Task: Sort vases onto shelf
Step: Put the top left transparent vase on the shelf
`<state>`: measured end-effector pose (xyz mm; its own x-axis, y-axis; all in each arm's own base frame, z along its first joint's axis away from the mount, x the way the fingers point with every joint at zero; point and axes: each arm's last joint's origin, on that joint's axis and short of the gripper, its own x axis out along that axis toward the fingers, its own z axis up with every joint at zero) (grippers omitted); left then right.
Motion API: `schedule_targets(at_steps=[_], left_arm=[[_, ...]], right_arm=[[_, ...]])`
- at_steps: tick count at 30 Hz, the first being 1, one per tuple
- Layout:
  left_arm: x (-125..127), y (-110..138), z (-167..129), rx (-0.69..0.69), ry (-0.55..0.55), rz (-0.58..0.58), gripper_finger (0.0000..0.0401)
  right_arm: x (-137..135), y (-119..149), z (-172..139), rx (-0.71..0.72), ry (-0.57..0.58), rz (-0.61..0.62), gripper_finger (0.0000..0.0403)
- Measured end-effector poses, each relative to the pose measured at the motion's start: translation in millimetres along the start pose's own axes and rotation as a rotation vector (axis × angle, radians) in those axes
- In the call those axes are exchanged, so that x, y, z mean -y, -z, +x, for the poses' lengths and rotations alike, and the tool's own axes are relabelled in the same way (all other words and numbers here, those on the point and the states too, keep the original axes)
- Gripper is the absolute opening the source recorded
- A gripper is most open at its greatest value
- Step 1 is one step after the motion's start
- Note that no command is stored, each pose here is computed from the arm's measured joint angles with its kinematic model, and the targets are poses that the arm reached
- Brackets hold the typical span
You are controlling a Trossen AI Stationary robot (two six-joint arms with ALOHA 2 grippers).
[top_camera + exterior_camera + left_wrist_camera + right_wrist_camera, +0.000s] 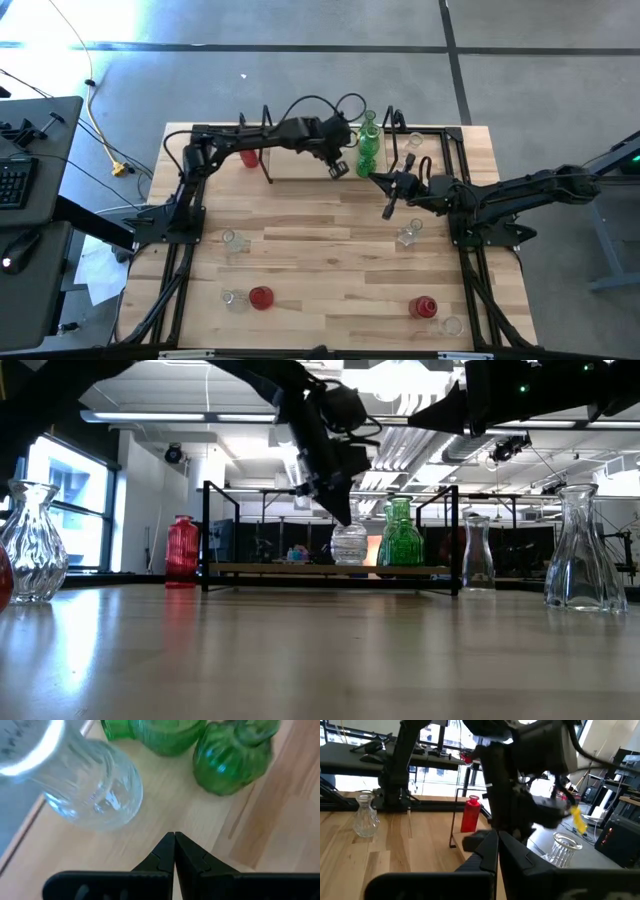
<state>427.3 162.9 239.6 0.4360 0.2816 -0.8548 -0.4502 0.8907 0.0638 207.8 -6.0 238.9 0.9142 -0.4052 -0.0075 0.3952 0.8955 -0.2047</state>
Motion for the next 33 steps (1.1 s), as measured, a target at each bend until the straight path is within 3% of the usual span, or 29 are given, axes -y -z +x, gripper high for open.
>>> schedule_targets(at_steps=[14,33], left_arm=[[-24.8,-5.3,18.9,0.013,-0.066,-0.039,0.0000],[-34.6,-13.5,19.0,0.094,-0.077,-0.035,0.0000]], right_arm=[[-1.4,-1.3,-0.7,0.011,-0.006,-0.015,0.0000],[-1.4,-1.3,-0.7,0.011,-0.006,-0.012,0.0000]])
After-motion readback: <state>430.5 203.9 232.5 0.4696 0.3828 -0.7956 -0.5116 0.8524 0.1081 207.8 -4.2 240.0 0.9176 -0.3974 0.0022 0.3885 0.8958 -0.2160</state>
